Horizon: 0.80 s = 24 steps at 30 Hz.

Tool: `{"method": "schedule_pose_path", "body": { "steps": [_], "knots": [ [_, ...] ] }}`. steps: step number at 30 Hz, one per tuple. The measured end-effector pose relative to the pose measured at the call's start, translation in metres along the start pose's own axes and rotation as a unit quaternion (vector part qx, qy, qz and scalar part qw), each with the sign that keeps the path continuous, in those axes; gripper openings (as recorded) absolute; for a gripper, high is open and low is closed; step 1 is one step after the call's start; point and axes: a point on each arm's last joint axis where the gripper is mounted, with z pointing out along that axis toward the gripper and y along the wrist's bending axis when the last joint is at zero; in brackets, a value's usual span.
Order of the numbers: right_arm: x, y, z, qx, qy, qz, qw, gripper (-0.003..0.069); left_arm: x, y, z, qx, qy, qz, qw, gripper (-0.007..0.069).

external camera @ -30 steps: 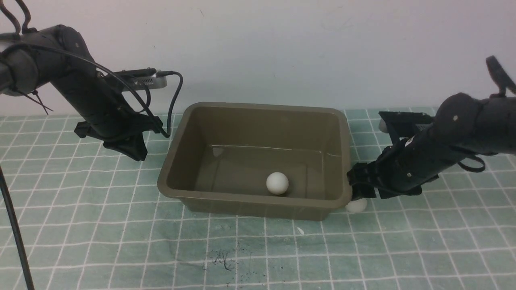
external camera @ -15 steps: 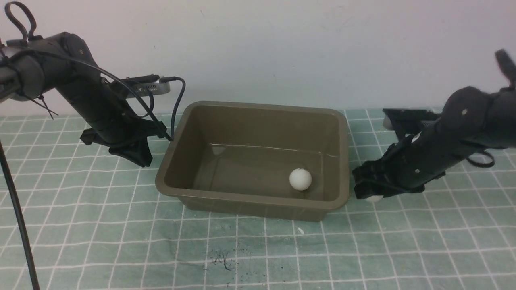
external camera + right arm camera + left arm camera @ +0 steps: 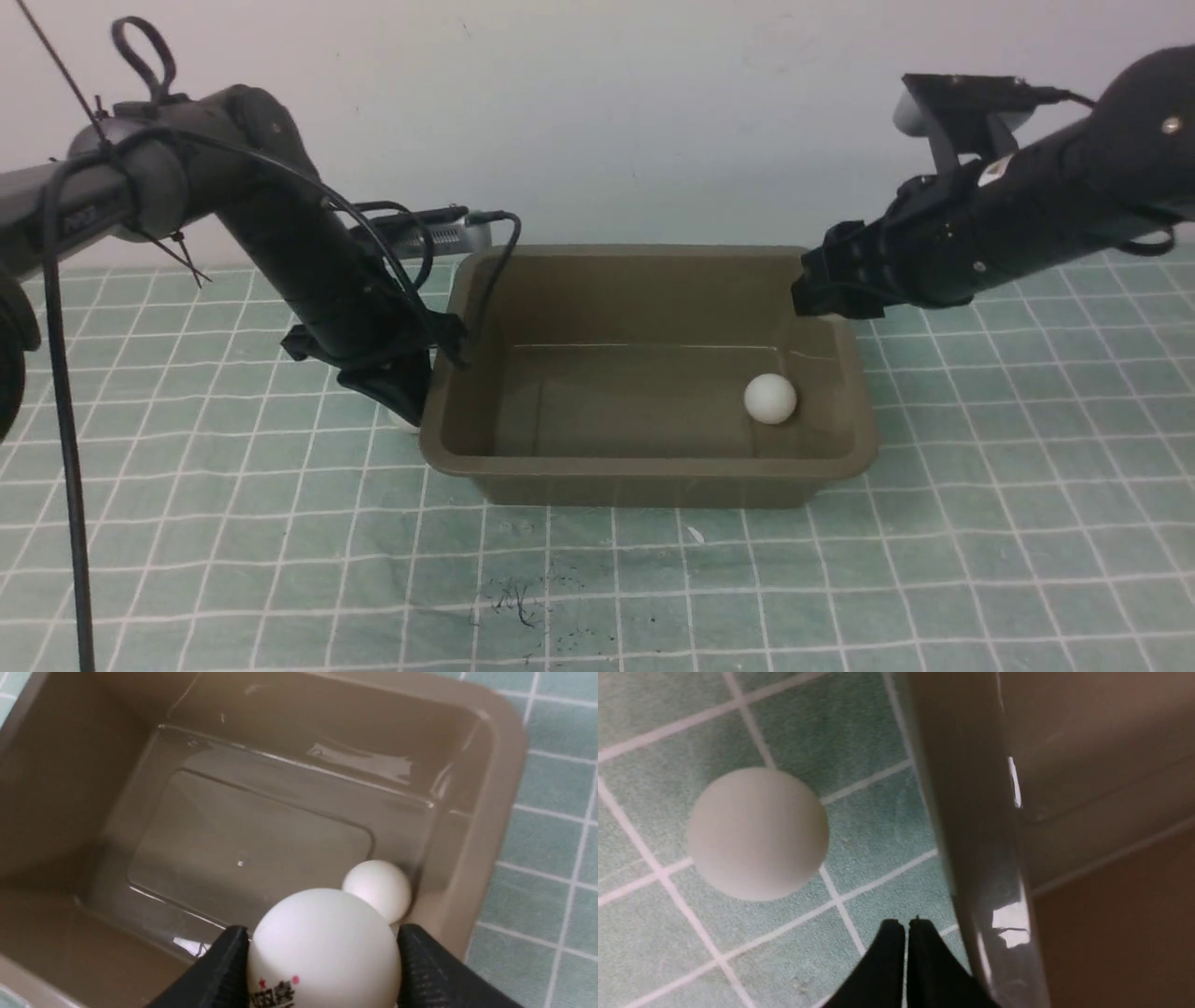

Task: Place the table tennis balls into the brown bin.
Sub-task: 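Release the ping pong ball into the bin and lift the gripper away, then reach for and grasp a ping pong ball on the table beside the basket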

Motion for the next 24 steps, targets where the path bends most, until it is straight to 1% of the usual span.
{"method": "schedule_pose_path", "body": {
  "steps": [2, 4, 8, 10, 12, 13, 15, 16, 17, 18, 19, 20, 21, 22, 24],
  "knots": [
    [-0.001, -0.001, 0.006, -0.001, 0.008, 0.002, 1.000, 0.0363, 0.000, -0.001, -0.003, -0.001, -0.003, 0.002, 1.000, -0.0004],
    [-0.001, -0.002, 0.014, -0.002, 0.020, 0.007, 1.000, 0.0389, 0.001, -0.001, -0.011, -0.007, -0.011, 0.002, 1.000, -0.0004],
    [-0.003, 0.000, 0.017, -0.010, 0.040, 0.014, 0.999, 0.0519, 0.002, 0.001, -0.020, -0.027, -0.015, 0.011, 0.999, 0.0007],
    [-0.006, 0.002, 0.012, -0.014, 0.047, 0.010, 0.999, 0.0584, 0.003, 0.003, -0.019, -0.036, -0.012, 0.014, 0.999, 0.0039],
    [-0.012, 0.005, 0.003, -0.017, 0.045, 0.001, 0.999, 0.0615, 0.001, 0.005, -0.018, -0.043, -0.017, 0.016, 0.999, 0.0096],
    [-0.014, 0.007, -0.003, -0.018, 0.046, -0.003, 0.999, 0.0627, 0.000, 0.006, -0.017, -0.047, -0.025, 0.018, 0.998, 0.0137],
    [-0.020, 0.011, -0.017, -0.018, 0.043, -0.011, 0.999, 0.0629, -0.003, 0.008, -0.016, -0.054, -0.039, 0.020, 0.998, 0.0206],
    [-0.027, 0.018, -0.040, -0.020, 0.027, -0.021, 0.999, 0.0615, -0.007, 0.011, -0.012, -0.059, -0.051, 0.020, 0.997, 0.0290],
    [-0.029, 0.022, -0.053, -0.022, 0.018, -0.026, 0.999, 0.0601, -0.008, 0.012, -0.009, -0.061, -0.054, 0.019, 0.997, 0.0331],
    [-0.032, 0.028, -0.078, -0.025, -0.007, -0.035, 0.999, 0.0573, -0.010, 0.015, -0.004, -0.063, -0.057, 0.018, 0.996, 0.0397],
    [-0.032, 0.032, -0.094, -0.026, -0.024, -0.040, 0.999, 0.0554, -0.011, 0.016, -0.001, -0.064, -0.060, 0.018, 0.996, 0.0430],
    [-0.034, 0.033, -0.097, -0.025, -0.028, -0.043, 0.998, 0.0545, -0.011, 0.017, 0.000, -0.064, -0.059, 0.019, 0.996, 0.0437],
    [-0.033, 0.040, -0.131, -0.023, -0.067, -0.057, 0.996, 0.0507, -0.014, 0.020, 0.007, -0.067, -0.061, 0.019, 0.996, 0.0485],
    [-0.032, 0.043, -0.146, -0.021, -0.082, -0.064, 0.994, 0.0496, -0.014, 0.022, 0.009, -0.068, -0.062, 0.019, 0.996, 0.0498],
    [-0.025, 0.050, -0.181, -0.014, -0.120, -0.082, 0.989, 0.0468, -0.016, 0.025, 0.015, -0.070, -0.061, 0.018, 0.995, 0.0495]
  ]
}}
